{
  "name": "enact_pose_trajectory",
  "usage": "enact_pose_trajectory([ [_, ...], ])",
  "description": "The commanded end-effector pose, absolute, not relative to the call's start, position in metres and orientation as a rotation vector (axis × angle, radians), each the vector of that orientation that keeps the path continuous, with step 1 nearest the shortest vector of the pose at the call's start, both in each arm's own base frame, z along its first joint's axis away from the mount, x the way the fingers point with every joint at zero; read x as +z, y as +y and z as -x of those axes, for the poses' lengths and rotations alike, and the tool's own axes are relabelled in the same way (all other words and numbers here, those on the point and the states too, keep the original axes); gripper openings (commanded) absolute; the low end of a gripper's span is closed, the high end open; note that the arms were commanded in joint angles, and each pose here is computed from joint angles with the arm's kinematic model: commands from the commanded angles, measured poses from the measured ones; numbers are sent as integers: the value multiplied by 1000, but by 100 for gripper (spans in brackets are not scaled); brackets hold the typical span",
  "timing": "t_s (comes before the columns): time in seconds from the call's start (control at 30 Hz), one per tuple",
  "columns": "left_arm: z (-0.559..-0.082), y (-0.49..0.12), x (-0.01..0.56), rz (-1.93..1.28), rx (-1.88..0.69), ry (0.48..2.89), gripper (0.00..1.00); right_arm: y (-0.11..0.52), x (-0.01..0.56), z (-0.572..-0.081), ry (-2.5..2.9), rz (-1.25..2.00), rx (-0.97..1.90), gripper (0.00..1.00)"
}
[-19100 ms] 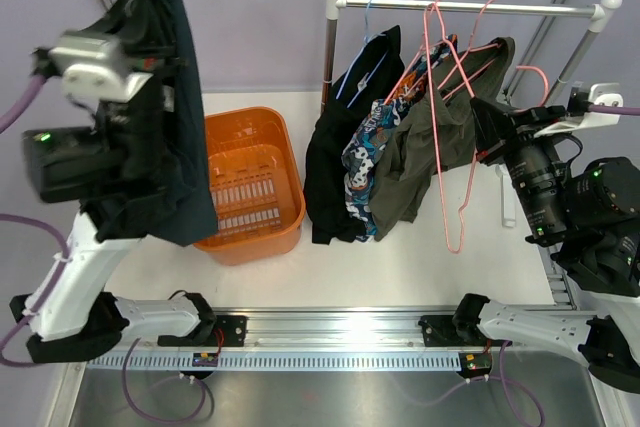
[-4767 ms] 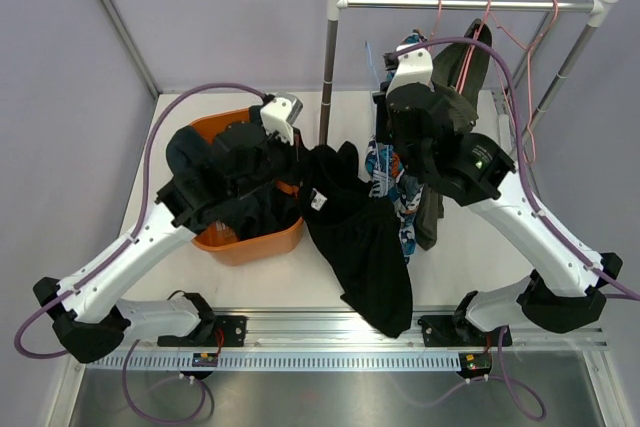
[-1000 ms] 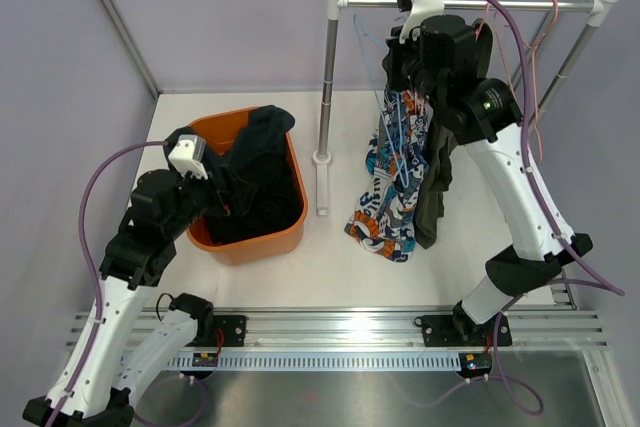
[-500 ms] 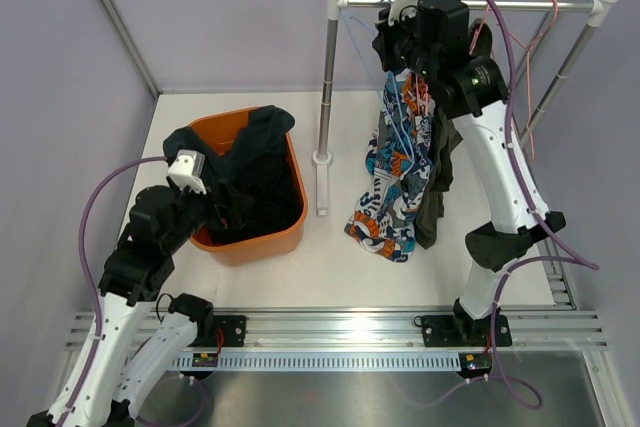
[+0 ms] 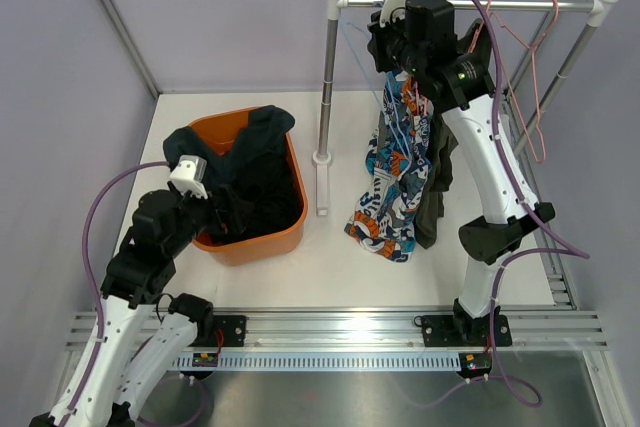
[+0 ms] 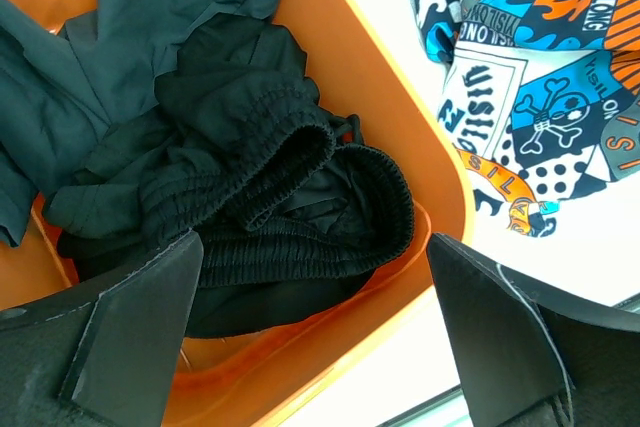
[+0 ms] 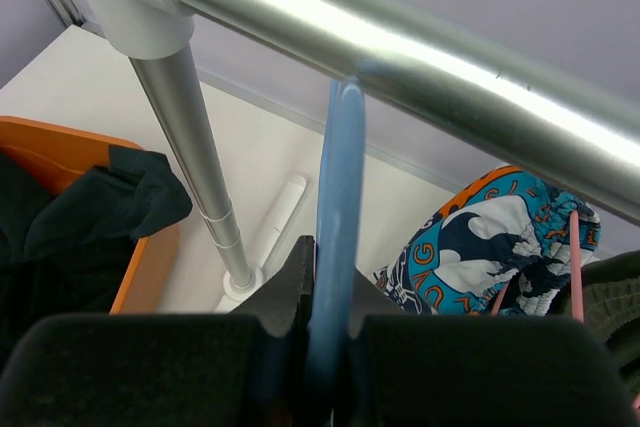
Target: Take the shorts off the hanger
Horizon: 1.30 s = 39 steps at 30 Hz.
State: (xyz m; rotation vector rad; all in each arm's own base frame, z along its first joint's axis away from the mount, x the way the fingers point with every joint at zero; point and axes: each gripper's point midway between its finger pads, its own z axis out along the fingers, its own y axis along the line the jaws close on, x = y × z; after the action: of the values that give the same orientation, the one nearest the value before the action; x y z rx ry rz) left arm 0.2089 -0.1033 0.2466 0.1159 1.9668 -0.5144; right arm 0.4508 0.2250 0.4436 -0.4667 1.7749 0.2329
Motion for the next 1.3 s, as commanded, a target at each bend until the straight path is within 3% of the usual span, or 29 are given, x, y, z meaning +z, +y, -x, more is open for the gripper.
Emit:
enact_pose_trajectory([
  [0.0,-214,-100,254,-118,-490,1924,99,221,487,-447,1651,422,244,0],
  [0.23,-213,-100,252,-120,-489,1928,99,230,503,-440,1602,398,333,0],
  [0.77,-212,-101,250,-122,-493,1935,99,239,500,-476,1580,298,330,0],
  [1.27,-212,-101,248,-125,-497,1938,99,253,461,-487,1677,282,385,2],
])
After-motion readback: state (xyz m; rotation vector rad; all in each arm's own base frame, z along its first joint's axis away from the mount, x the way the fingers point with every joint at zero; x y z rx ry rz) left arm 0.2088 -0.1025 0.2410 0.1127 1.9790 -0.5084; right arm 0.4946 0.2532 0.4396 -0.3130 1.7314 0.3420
